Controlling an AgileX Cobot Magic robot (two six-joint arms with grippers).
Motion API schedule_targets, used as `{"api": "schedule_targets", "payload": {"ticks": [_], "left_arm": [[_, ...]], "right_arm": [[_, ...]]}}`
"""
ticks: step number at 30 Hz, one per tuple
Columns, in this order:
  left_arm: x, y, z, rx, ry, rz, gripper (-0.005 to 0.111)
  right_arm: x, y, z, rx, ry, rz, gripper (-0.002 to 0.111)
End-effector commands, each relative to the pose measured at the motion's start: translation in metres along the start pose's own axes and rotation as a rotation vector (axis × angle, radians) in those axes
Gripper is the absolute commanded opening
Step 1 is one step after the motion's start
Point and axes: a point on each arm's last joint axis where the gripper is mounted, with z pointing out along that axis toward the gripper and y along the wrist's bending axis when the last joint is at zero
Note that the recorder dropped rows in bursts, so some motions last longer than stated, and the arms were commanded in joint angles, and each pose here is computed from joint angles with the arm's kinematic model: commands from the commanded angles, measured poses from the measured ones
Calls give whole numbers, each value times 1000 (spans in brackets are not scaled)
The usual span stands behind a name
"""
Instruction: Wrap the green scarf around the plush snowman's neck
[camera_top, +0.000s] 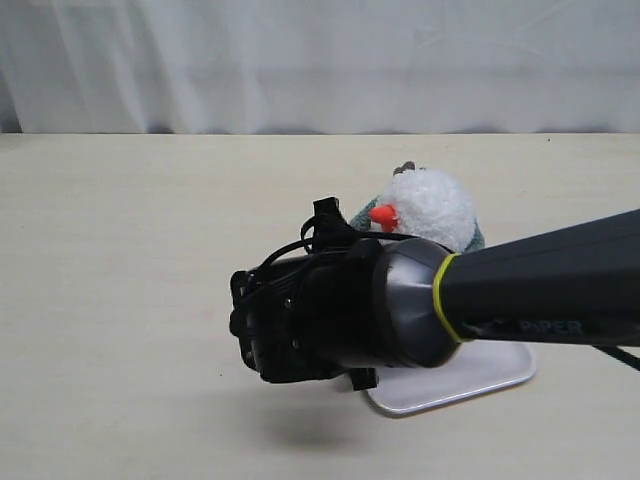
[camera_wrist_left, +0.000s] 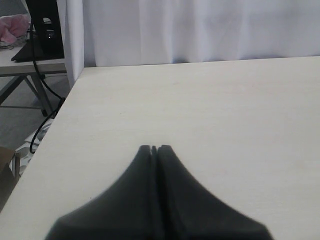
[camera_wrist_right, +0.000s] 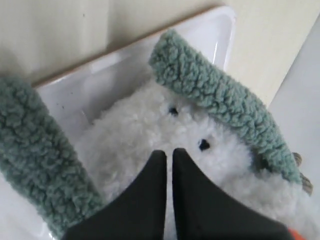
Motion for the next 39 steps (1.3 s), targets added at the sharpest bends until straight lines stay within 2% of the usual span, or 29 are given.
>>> {"api": "schedule_targets", "payload": {"ticks": [1, 7, 12, 16, 19, 25, 27, 30, 36, 39], "left_arm": [[0, 0, 0, -2, -12, 1, 0], [0, 0, 0, -2, -12, 1, 0], [0, 0, 0, -2, -12, 1, 0], [0, 0, 0, -2, -12, 1, 0], [0, 0, 0, -2, -12, 1, 0], [0, 0, 0, -2, -12, 1, 0], [0, 0, 0, -2, -12, 1, 0], [0, 0, 0, -2, -12, 1, 0], [0, 0, 0, -2, -12, 1, 0], [0, 0, 0, -2, -12, 1, 0]], "right_arm": [[-2, -6, 1, 3, -62, 93, 4], [-1, -7, -1, -2, -67, 195, 4], [4, -16, -19, -38, -157, 376, 4], [21, -35, -45, -19, -238, 560, 7], [40, -50, -67, 5, -286, 681, 23], [84, -65, -99, 18, -265, 992, 76], [98, -69, -100, 36, -215, 1101, 85], [116, -73, -90, -5, -146, 1228, 85], [142, -87, -44, -338, -224, 1397, 85], [160, -95, -28, -372, -261, 1450, 85]]}}
